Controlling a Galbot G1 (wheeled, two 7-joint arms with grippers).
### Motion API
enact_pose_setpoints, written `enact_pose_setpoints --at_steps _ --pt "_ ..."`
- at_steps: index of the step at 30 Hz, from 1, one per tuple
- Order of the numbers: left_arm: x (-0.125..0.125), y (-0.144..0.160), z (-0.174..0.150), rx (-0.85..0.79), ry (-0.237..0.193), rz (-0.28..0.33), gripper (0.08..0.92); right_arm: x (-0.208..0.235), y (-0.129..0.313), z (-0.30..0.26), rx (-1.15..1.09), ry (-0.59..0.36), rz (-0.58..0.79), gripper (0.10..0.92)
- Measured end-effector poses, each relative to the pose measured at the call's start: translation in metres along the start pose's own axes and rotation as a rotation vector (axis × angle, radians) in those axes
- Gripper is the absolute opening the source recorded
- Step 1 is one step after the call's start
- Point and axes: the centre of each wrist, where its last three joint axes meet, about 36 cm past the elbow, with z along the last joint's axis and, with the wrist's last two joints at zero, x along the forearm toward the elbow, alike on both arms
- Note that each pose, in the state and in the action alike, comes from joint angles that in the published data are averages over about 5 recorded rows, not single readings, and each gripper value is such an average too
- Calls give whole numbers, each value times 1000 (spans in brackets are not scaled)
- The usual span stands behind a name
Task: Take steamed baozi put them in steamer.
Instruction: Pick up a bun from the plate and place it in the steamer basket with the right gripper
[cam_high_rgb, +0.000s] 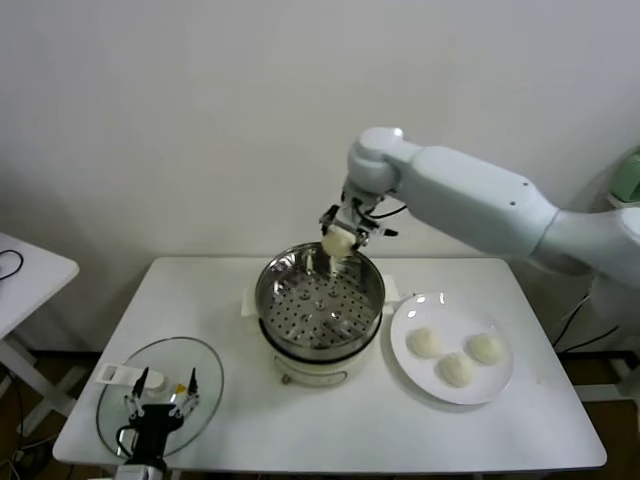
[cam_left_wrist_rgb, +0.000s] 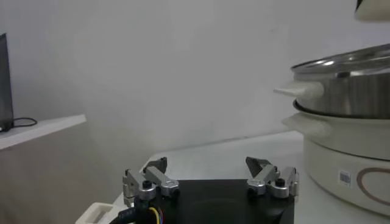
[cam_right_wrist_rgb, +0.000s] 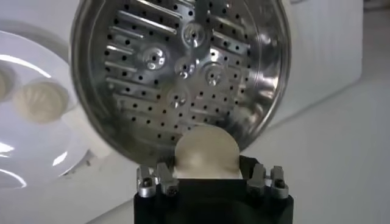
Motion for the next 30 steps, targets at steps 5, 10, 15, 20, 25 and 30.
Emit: enact_pose_setpoints --at_steps 5,10,15,20,25,30 --pt "1 0 1 5 4 -3 823 -26 -6 -16 65 4 -27 687" --pt "3 2 2 9 9 -7 823 -45 -10 -27 126 18 -42 690" --pt "3 2 4 12 13 -8 823 -61 -13 -34 179 39 -54 694" --pt "4 2 6 12 18 -9 823 -74 -14 -37 215 56 -67 696" --pt "4 4 7 9 21 -11 823 -84 -13 -41 237 59 -81 696" --pt "4 4 8 9 23 -11 823 -89 -14 -42 250 60 -83 704"
